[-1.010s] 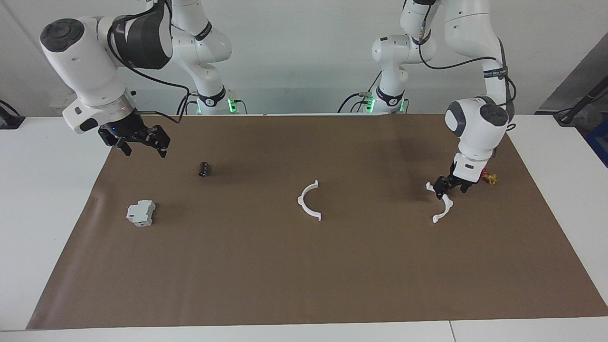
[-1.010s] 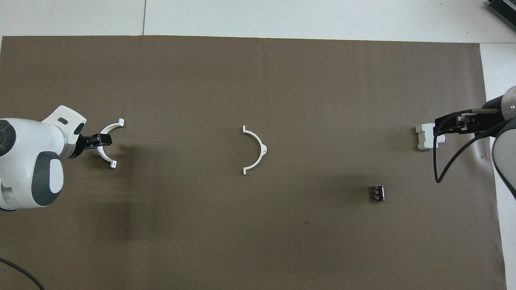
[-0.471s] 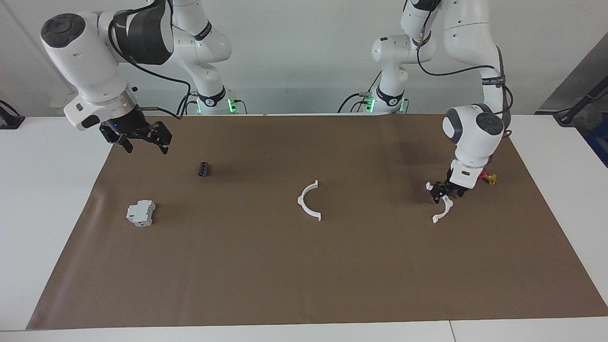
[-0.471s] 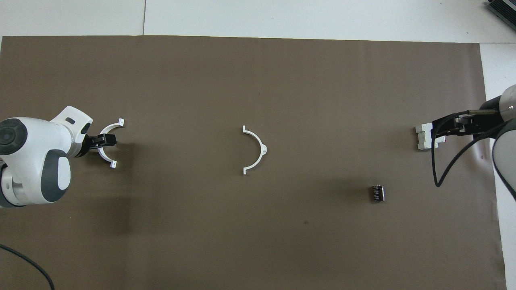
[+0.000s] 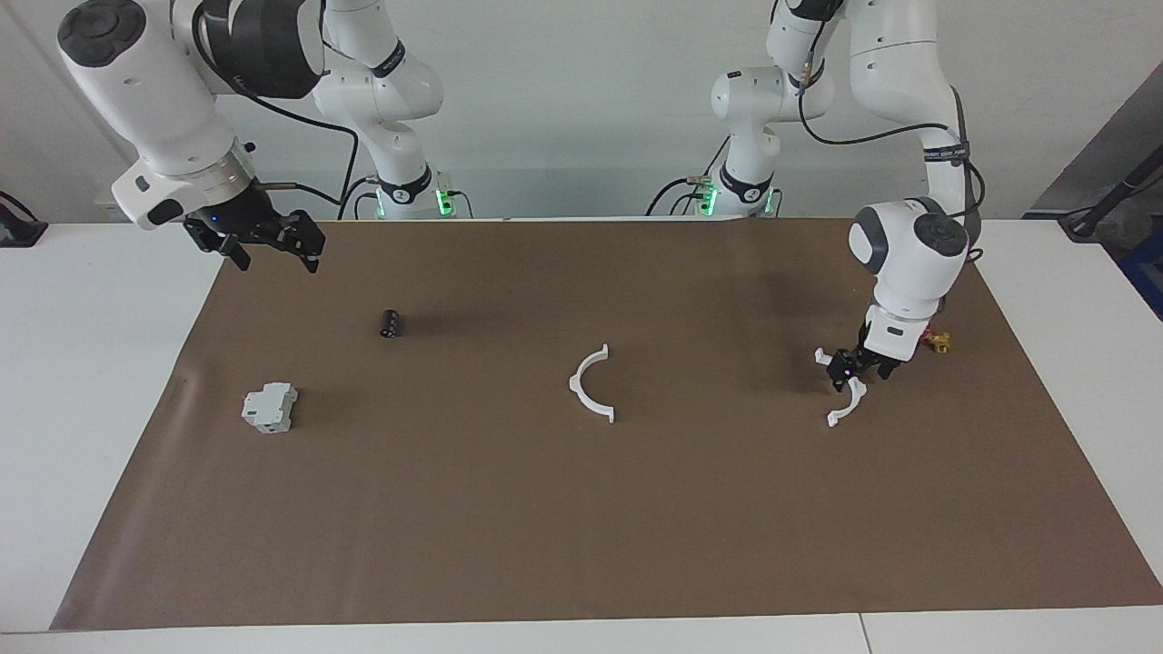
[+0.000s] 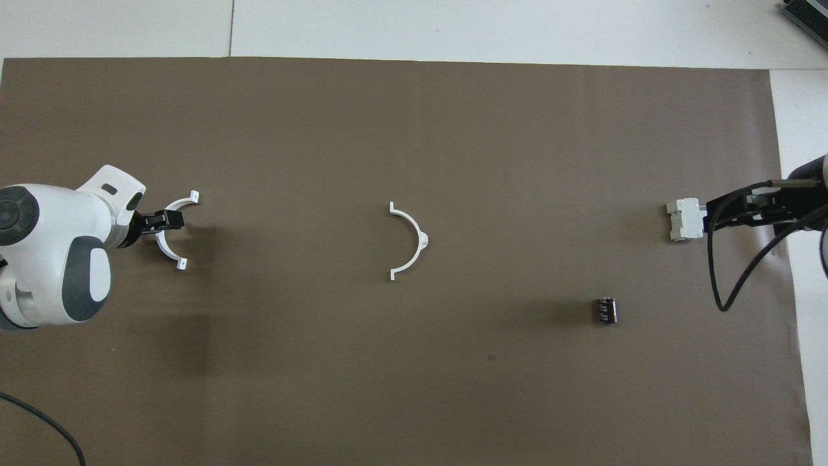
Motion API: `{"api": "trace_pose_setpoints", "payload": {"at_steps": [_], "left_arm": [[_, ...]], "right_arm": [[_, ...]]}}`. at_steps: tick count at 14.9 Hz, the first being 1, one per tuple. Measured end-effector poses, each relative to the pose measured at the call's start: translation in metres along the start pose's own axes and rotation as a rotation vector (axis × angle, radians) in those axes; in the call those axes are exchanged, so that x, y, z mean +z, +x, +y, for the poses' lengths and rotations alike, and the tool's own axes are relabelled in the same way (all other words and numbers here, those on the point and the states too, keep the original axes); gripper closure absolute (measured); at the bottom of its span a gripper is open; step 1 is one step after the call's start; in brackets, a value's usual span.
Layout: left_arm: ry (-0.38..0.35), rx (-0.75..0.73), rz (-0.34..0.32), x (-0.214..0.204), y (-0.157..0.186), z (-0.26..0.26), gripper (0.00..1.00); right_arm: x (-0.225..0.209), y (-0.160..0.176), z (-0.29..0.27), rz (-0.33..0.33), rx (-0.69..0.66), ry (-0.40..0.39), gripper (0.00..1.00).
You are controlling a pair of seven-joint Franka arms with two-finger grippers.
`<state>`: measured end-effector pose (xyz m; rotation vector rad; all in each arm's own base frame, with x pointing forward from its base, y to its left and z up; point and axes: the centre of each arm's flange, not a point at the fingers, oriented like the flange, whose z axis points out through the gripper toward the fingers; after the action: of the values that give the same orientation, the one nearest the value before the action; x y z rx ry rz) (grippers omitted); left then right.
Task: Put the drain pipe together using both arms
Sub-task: 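Lift the half-ring and carry it toward the centered half-ring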
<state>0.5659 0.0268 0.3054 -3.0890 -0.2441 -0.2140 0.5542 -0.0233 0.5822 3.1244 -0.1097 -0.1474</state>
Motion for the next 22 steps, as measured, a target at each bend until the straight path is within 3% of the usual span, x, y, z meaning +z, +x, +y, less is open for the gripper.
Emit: {"api": "trace_pose_setpoints", "payload": {"at_steps": [1,2,10,22], "left_arm": [[0.0,0.027,0.001,0.0,0.0,0.0,0.22],[0.0,0.05,0.003,-0.001,0.001,0.0,0.23],[0.001,0.241,0.028,-0.004,0.008,0.0,0.24],[0.001,0.188,0.015,0.006,0.007,0.001,0.26]], "right_arm": [[-0.001,0.001,0.002,0.012,0.003,0.001,0.0],[-0.004,0.004,0.004,0.036,0.007,0.001,0.0],[-0.016,0.003,0.004,0.07,0.004,-0.01,0.0],[-0.016,0.003,0.004,0.069,0.004,-0.01,0.0]]}}
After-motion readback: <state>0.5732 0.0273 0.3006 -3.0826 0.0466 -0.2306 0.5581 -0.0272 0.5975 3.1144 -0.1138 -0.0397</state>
